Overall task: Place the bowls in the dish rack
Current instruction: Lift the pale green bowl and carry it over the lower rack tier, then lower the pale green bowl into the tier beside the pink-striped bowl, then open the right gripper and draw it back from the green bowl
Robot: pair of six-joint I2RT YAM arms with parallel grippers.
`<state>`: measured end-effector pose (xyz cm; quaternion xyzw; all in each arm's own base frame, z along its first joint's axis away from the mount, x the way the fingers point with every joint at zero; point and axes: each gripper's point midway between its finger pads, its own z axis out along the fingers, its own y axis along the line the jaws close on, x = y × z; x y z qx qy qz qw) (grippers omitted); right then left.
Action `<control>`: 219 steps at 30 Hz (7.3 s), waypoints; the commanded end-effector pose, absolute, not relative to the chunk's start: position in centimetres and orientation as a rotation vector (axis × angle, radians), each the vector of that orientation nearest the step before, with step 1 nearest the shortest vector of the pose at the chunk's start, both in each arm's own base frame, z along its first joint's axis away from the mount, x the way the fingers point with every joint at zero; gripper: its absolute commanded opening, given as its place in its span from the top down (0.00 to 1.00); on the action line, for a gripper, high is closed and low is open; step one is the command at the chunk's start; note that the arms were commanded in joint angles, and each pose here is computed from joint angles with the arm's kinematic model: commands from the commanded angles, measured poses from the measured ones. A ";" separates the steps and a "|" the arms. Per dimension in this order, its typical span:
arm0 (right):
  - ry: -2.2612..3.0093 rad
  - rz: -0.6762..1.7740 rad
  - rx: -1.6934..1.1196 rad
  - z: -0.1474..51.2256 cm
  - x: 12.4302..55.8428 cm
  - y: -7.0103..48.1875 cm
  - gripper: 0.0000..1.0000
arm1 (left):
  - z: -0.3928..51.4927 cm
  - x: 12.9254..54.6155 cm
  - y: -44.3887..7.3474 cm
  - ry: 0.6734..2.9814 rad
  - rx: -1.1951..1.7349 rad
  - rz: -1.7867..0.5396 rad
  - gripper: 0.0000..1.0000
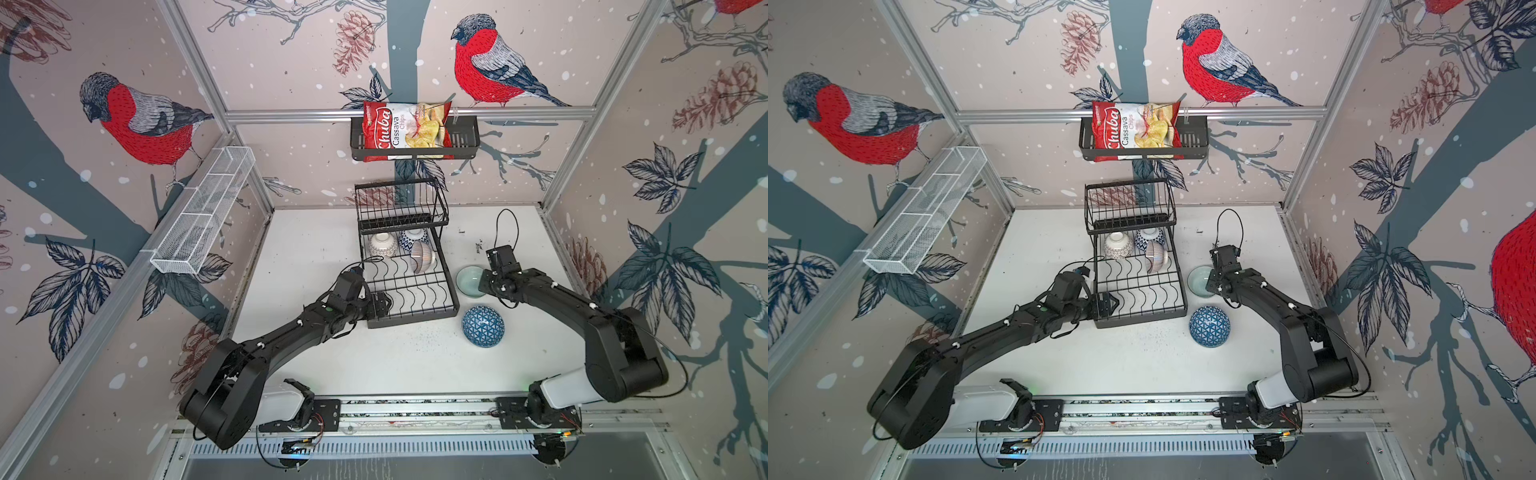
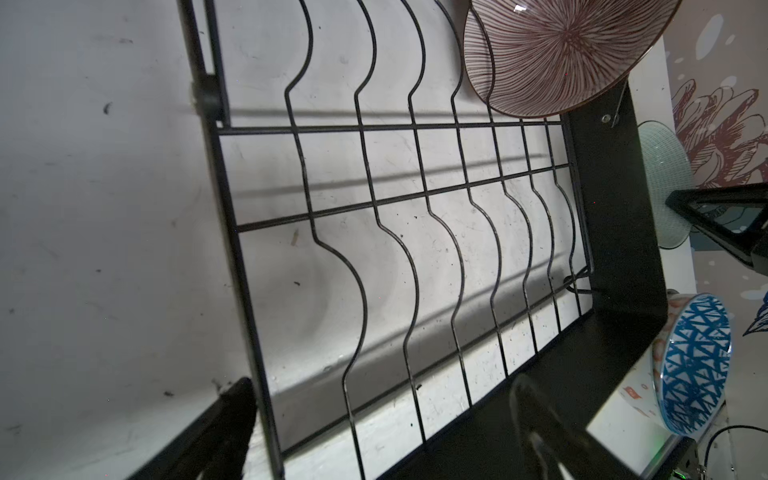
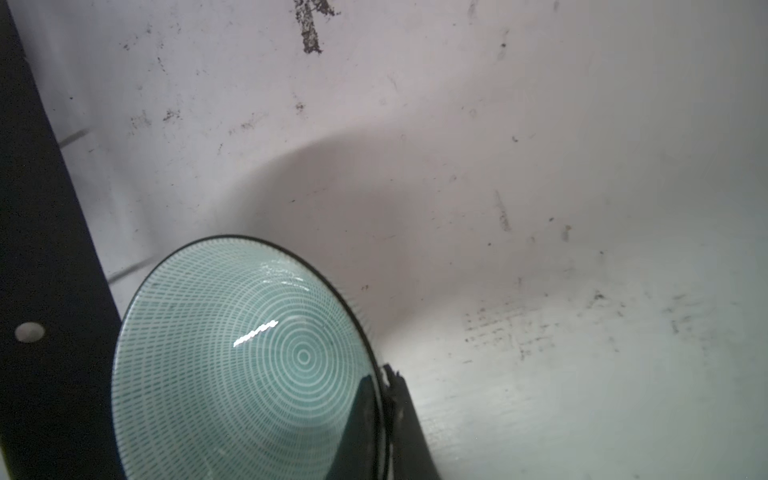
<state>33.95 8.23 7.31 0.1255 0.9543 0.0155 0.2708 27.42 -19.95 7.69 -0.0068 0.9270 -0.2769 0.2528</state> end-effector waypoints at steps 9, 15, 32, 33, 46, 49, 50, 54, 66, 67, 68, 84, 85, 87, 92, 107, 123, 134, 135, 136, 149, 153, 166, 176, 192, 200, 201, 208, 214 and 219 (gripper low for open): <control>2.338 -0.208 0.266 14.8 34.9 8.2 1.00 | 9.5 28.3 -21.4 2.432 0.026 -0.834 0.05; 2.201 -0.269 0.197 19.1 34.4 10.2 1.00 | 9.7 28.2 -21.5 2.425 0.028 -0.838 0.05; 2.048 -0.337 -0.135 22.7 32.5 20.8 1.00 | 10.4 28.5 -23.7 2.407 0.079 -0.882 0.05; 2.043 -0.341 -0.157 22.6 32.4 21.5 1.00 | 10.4 28.5 -23.8 2.408 0.079 -0.883 0.05; 1.979 -0.390 -0.294 22.6 32.8 28.6 1.00 | 10.8 28.8 -23.2 2.393 0.074 -0.831 0.05; 1.971 -0.405 -0.306 22.4 33.1 29.4 1.00 | 11.3 28.7 -22.6 2.379 0.068 -0.801 0.05; 1.967 -0.414 -0.308 22.3 33.2 29.5 1.00 | 11.5 28.7 -22.4 2.372 0.063 -0.792 0.04; 1.958 -0.444 -0.318 22.0 33.6 30.0 1.00 | 12.2 28.4 -21.5 2.344 0.037 -0.770 0.04; 1.933 -0.505 -0.353 21.1 34.9 31.6 1.00 | 11.4 27.1 -16.5 2.324 -0.119 -0.614 0.04; 1.933 -0.511 -0.359 20.9 35.0 31.8 1.00 | 11.5 27.1 -16.1 2.315 -0.134 -0.619 0.04; 1.932 -0.516 -0.364 20.8 35.1 32.0 1.00 | 11.6 27.1 -15.7 2.308 -0.148 -0.627 0.04; 1.911 -0.646 -0.406 17.7 36.9 33.3 1.00 | 12.7 26.7 -12.8 2.233 -0.230 -0.633 0.03; 1.910 -0.654 -0.408 17.5 37.0 33.4 1.00 | 12.7 26.7 -12.8 2.231 -0.230 -0.633 0.04; 1.908 -0.665 -0.406 17.2 37.3 33.4 1.00 | 12.8 26.8 -12.7 2.226 -0.230 -0.632 0.04; 1.892 -0.712 -0.398 16.7 37.9 33.3 1.00 | 12.6 26.9 -12.8 2.226 -0.230 -0.636 0.04; 1.861 -0.794 -0.410 15.3 39.5 33.7 1.00 | 12.1 27.0 -13.0 2.233 -0.228 -0.641 0.04; 1.823 -0.901 -0.457 13.4 40.0 34.9 1.00 | 11.8 27.1 -13.1 2.238 -0.230 -0.643 0.03; 1.812 -0.937 -0.525 11.9 39.7 36.0 1.00 | 11.6 27.2 -13.1 2.240 -0.229 -0.641 0.04; 1.811 -0.939 -0.536 11.7 39.6 36.2 1.00 | 11.5 27.2 -13.1 2.241 -0.231 -0.641 0.04; 1.810 -0.940 -0.540 11.6 39.6 36.3 1.00 | 11.5 27.2 -13.1 2.243 -0.230 -0.639 0.04; 1.805 -0.917 -0.621 10.5 38.9 38.6 1.00 | 11.2 27.2 -13.1 2.246 -0.226 -0.639 0.04; 1.802 -0.918 -0.625 10.4 38.8 38.9 0.99 | 11.0 27.2 -13.2 2.252 -0.227 -0.638 0.03; 1.792 -0.918 -0.623 10.9 38.4 39.3 0.86 | 11.0 27.2 -13.2 2.250 -0.227 -0.640 0.04; 1.790 -0.899 -0.617 11.2 38.2 39.8 0.73 | 11.1 27.3 -13.3 2.251 -0.221 -0.640 0.03; 1.797 -0.872 -0.603 12.2 38.2 39.9 0.23 | 11.3 27.3 -13.3 2.248 -0.214 -0.641 0.04; 1.830 -0.797 -0.569 13.0 37.7 39.6 0.04 | 11.5 27.2 -13.2 2.244 -0.218 -0.637 0.04; 1.834 -0.787 -0.568 13.1 37.6 39.6 0.04 | 11.5 27.2 -13.2 2.243 -0.218 -0.637 0.03; 1.866 -0.755 -0.550 13.2 37.2 38.9 0.00 | 11.8 26.9 -13.2 2.239 -0.204 -0.645 0.04; 1.899 -0.716 -0.538 13.0 36.8 38.3 0.00 | 12.8 26.8 -13.4 2.213 -0.183 -0.665 0.04; 1.925 -0.668 -0.514 13.0 36.1 37.5 0.00 | 13.4 26.7 -13.5 2.203 -0.165 -0.676 0.04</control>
